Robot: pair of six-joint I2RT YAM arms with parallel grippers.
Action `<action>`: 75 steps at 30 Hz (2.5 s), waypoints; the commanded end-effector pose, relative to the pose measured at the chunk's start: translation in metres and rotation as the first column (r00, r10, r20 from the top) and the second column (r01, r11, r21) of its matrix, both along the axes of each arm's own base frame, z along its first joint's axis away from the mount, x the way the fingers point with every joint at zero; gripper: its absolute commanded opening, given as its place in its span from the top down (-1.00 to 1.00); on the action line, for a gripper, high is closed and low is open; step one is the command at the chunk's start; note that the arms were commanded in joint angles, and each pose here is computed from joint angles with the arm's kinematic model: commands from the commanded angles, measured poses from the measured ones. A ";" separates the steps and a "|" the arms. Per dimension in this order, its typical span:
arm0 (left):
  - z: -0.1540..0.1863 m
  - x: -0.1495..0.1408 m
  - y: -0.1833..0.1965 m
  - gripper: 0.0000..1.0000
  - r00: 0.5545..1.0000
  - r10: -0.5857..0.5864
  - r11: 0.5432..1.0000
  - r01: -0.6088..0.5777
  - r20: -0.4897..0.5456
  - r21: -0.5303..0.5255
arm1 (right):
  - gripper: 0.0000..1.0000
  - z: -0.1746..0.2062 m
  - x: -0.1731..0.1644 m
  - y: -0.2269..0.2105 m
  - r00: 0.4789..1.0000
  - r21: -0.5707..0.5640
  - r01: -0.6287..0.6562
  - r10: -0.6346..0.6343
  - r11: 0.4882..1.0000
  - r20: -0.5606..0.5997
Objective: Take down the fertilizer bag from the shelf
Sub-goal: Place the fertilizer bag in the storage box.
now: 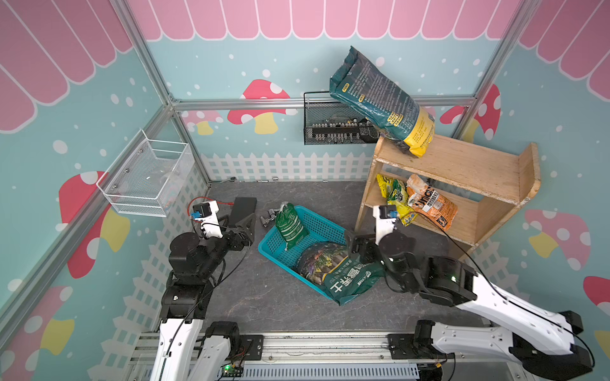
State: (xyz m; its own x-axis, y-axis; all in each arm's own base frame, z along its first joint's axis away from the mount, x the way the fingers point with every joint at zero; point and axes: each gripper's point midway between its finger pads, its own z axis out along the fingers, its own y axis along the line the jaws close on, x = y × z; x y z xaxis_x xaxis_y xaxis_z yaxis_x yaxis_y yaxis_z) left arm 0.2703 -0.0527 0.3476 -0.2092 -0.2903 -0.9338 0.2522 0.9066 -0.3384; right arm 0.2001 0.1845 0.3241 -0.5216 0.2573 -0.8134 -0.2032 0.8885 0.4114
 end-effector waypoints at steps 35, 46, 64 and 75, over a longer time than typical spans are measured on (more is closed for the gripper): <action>-0.005 0.003 0.000 -0.99 1.000 -0.006 1.000 0.006 -0.008 -0.001 | 1.00 -0.065 0.008 0.036 0.910 0.033 0.233 -0.206 0.972 -0.359; -0.003 0.001 -0.001 -0.98 1.000 -0.007 1.000 0.007 0.001 -0.001 | 1.00 -0.016 0.101 0.151 0.964 -0.086 0.106 -0.123 0.991 -0.236; -0.001 -0.001 0.000 -0.98 1.000 -0.002 1.000 0.002 0.011 -0.001 | 1.00 -0.115 0.191 0.276 0.948 -0.180 -0.156 0.096 0.971 -0.303; -0.001 -0.002 0.000 -0.99 1.000 -0.002 1.000 0.002 0.010 -0.001 | 0.57 -0.128 0.198 0.281 0.949 -0.243 -0.244 0.180 0.939 -0.259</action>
State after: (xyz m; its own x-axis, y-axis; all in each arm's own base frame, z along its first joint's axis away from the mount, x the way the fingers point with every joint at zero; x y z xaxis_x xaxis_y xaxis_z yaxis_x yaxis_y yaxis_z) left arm 0.2697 -0.0526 0.3470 -0.2080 -0.2904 -0.9340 0.2522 0.9067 -0.3381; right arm 0.4094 0.4693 0.2483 -0.6617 0.0655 -0.7469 -0.2783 0.9035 0.3258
